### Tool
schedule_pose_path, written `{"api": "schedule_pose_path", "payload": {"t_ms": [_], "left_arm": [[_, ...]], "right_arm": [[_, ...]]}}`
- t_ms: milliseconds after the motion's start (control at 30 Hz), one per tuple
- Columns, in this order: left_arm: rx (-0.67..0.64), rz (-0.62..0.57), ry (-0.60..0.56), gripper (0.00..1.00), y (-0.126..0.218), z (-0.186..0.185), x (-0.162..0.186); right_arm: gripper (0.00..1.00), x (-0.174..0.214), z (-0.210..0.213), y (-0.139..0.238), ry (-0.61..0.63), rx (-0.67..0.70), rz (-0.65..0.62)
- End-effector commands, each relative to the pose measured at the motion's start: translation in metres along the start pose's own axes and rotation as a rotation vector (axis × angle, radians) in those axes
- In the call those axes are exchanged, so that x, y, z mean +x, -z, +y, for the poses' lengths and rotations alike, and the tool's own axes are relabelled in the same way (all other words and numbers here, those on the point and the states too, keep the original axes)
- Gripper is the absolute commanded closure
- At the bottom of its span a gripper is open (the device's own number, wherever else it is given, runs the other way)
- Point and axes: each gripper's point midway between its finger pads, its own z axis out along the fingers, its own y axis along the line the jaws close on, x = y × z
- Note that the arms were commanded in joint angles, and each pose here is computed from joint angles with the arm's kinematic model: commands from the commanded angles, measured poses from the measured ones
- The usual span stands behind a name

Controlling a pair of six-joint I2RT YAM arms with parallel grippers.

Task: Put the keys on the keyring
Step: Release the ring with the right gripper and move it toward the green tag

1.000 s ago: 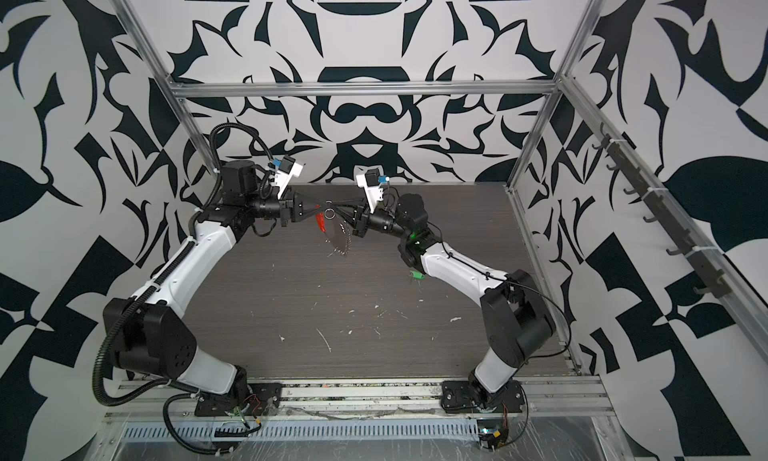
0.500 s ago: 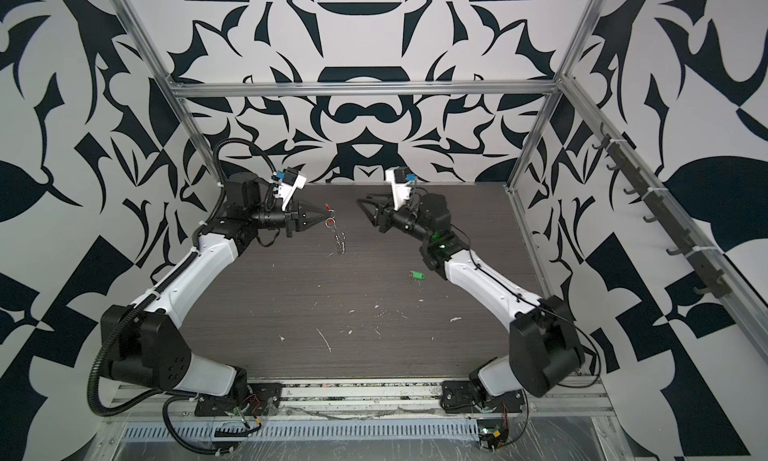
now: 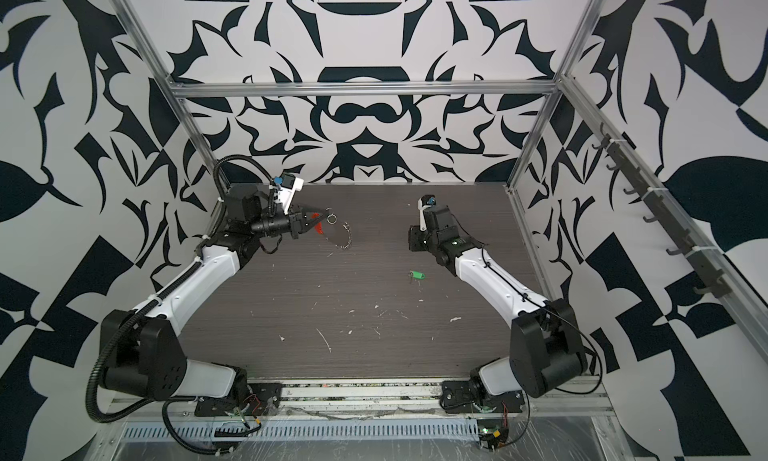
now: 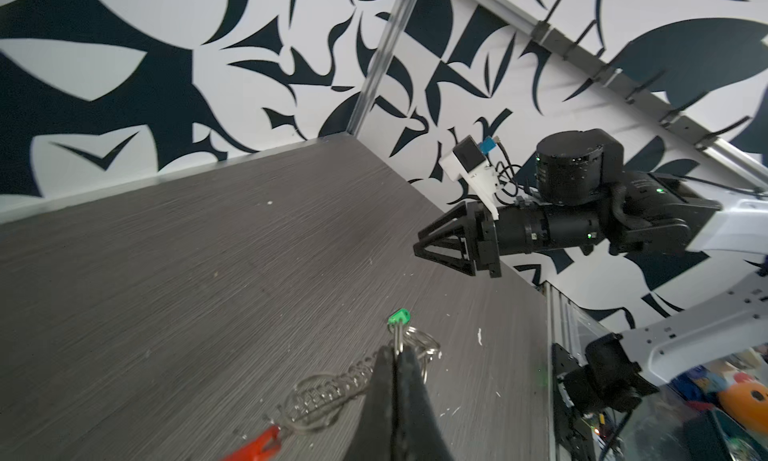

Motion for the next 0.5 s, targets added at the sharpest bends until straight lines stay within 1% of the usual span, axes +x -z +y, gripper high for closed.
{"api": "schedule_pose_path", "payload": {"t_ms": [0, 167, 267, 333, 367, 467], "left_arm": [[-0.083, -0.073, -0.088, 1.0, 0.01, -0.004, -0.019], [-0.102, -0.104, 0.03, 1.0, 0.015, -0.004, -0.016], [-0.087, -0.12, 0.061, 1.0, 0.015, -0.009, -0.016], [-0.078, -0.113, 0.073, 1.0, 0.014, -0.012, -0.015], [-0.07, -0.108, 0.072, 1.0, 0.012, -0.014, -0.014], [-0.066, -0.091, 0.075, 1.0, 0.008, -0.017, -0.008]], "right_arm": [[0.59, 0.013, -0.01, -0.003, 0.024, 0.052, 0.059], [0.63, 0.035, -0.012, -0.025, 0.044, 0.053, 0.147], [0.65, 0.044, -0.011, -0.034, 0.034, 0.041, 0.187], [0.71, 0.048, -0.006, -0.04, 0.035, 0.026, 0.203], [0.72, 0.05, -0.005, -0.043, 0.038, 0.023, 0.211], [0.73, 0.057, 0.002, -0.048, 0.059, 0.006, 0.223]]}}
